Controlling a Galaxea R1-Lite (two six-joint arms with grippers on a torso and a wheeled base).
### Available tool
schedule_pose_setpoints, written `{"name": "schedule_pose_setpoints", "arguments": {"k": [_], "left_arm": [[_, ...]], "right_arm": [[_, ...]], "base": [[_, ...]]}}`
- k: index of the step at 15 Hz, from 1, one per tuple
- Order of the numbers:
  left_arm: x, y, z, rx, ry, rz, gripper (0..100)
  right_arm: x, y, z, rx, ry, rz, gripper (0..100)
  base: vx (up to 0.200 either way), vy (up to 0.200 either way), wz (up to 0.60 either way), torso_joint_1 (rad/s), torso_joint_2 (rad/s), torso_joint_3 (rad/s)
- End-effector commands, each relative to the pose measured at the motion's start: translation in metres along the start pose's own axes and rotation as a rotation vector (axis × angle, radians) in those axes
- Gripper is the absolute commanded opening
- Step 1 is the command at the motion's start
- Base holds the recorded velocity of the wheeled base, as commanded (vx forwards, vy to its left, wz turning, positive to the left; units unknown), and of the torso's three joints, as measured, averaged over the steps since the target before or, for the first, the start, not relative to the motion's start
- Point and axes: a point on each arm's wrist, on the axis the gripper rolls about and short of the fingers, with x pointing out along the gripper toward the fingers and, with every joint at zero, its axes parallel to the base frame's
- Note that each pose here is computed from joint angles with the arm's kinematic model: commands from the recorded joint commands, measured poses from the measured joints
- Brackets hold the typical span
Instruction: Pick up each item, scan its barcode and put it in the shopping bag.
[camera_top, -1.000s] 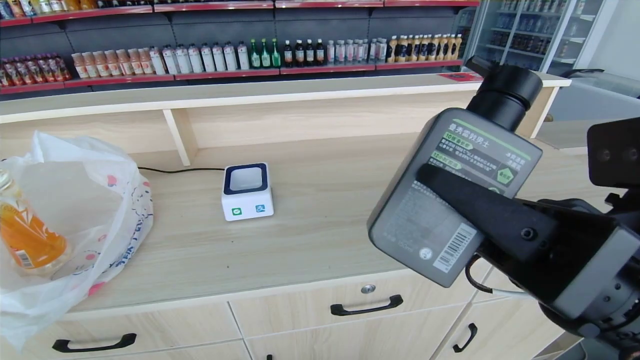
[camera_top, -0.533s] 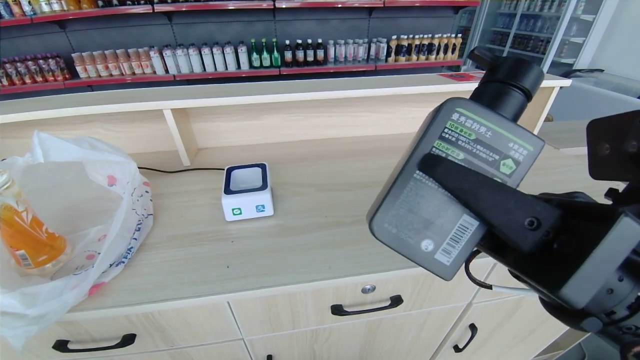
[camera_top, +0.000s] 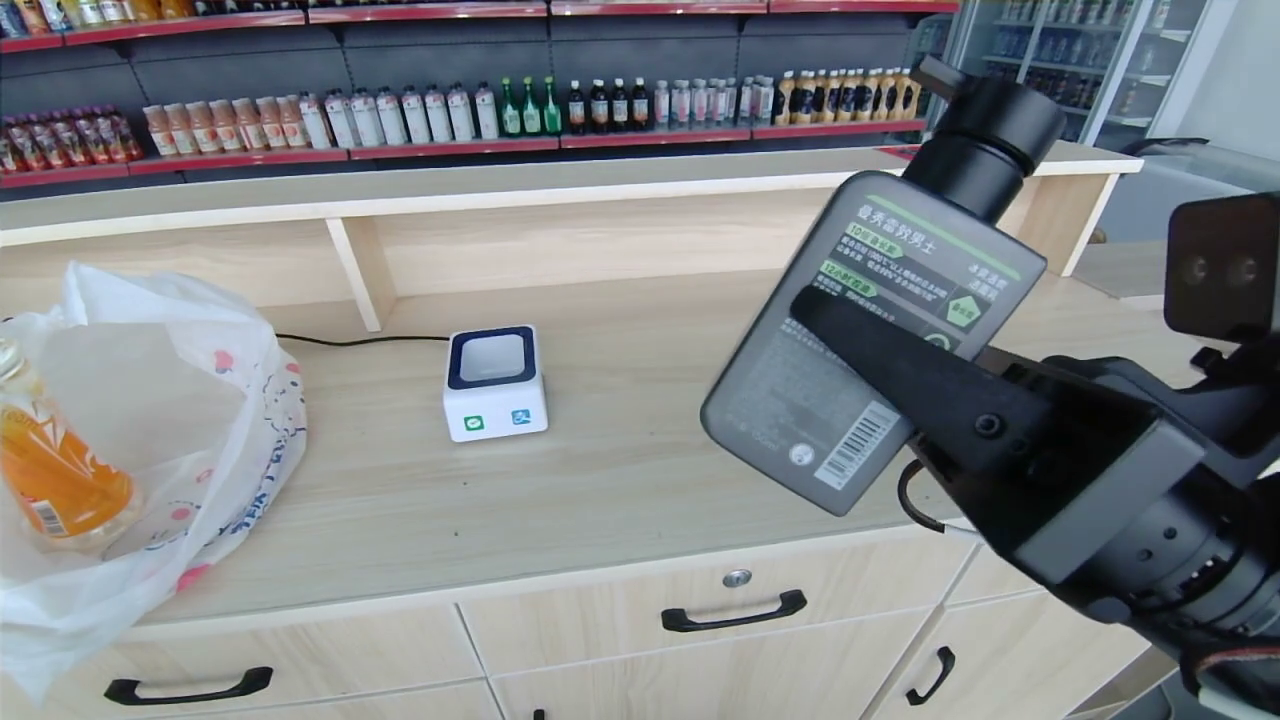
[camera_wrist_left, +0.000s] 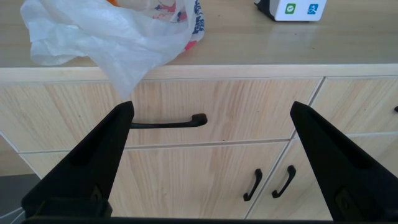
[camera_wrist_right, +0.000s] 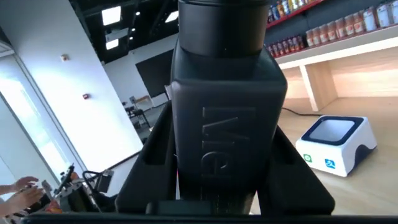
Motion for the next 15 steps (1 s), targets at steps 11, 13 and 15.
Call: {"name": "schedule_pose_setpoints", "arguments": {"k": [11,13,15], "left_arm": [[0.0,0.0,0.0,0.003,0.0,-0.001,100],[0.0,0.0,0.0,0.003,0.0,-0.001,100],[0.0,0.0,0.0,0.003,0.0,-0.001,100]], "right_arm": [[-0.044,-0.096,-0.001,-0.632,0.104,-0.618,0],[-0.048,-0.109,0.008,-0.656,0.075,-0.722,0],[-0.05,-0.114,0.013,-0.667,0.061,-0.745,0]], "base": [[0.0,0.0,0.0,0.0,0.0,0.0],[0.0,0.0,0.0,0.0,0.0,0.0],[0.0,0.0,0.0,0.0,0.0,0.0]]}}
